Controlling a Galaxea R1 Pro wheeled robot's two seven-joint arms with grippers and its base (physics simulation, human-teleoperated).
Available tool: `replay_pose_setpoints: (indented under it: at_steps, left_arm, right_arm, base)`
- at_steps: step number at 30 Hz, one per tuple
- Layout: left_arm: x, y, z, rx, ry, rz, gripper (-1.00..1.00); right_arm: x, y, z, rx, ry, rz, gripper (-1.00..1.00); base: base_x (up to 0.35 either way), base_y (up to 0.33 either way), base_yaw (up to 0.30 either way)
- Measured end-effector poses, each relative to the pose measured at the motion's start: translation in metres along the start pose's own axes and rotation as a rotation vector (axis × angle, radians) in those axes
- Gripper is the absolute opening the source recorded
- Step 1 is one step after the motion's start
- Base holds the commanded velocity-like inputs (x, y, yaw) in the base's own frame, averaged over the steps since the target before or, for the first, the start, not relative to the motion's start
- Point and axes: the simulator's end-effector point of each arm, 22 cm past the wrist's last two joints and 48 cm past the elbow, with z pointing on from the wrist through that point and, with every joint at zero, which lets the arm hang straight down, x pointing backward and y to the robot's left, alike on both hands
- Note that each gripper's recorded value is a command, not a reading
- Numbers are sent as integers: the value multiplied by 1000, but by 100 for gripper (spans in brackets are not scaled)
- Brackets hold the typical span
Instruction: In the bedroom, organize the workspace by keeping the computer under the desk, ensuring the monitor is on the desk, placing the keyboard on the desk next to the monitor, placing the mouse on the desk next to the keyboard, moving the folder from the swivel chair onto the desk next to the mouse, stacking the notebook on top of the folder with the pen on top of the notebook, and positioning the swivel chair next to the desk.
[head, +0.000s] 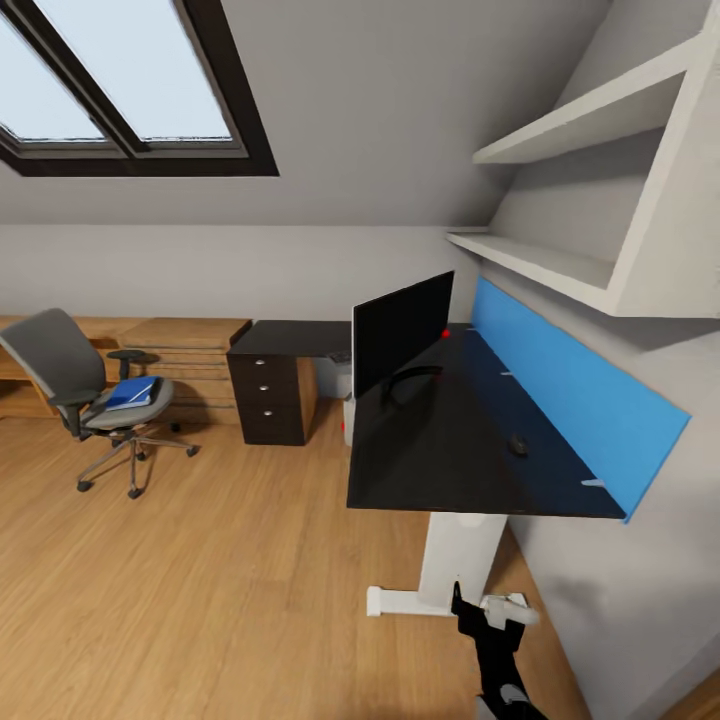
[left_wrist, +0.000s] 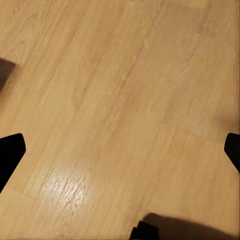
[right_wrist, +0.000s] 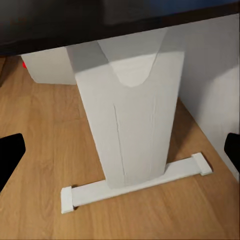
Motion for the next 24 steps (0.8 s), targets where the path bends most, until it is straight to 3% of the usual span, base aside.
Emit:
replay_pose_setpoints:
  at_steps: [4, 9, 11, 16, 17, 24]
  left_arm:
    - [-2, -1, 0, 4, -8, 0, 100]
    - [-2, 0, 0, 4, -9, -2, 100]
    - [-4, 1, -2, 3, -10, -3, 100]
    - [-6, 3, -7, -2, -6, -5, 100]
    - [-6, 4, -8, -4, -4, -5, 100]
    - [-10, 6, -15, -5, -6, -6, 100]
  right_arm:
    - [-68, -4, 37, 15, 11, -10, 100]
    - [-126, -12, 50, 20, 21, -25, 100]
    - [-158, -17, 50, 24, 44, -27, 100]
    - [-191, -24, 45, 33, 67, -18, 100]
    - [-199, -37, 44, 53, 77, -7, 100]
    - [-204, -51, 40, 71, 94, 8, 100]
  base:
    - [0, -23, 0]
    - [0, -5, 0]
    - [0, -1, 0]
    - [0, 0, 0]
    - [0, 0, 0]
    - [0, 0, 0]
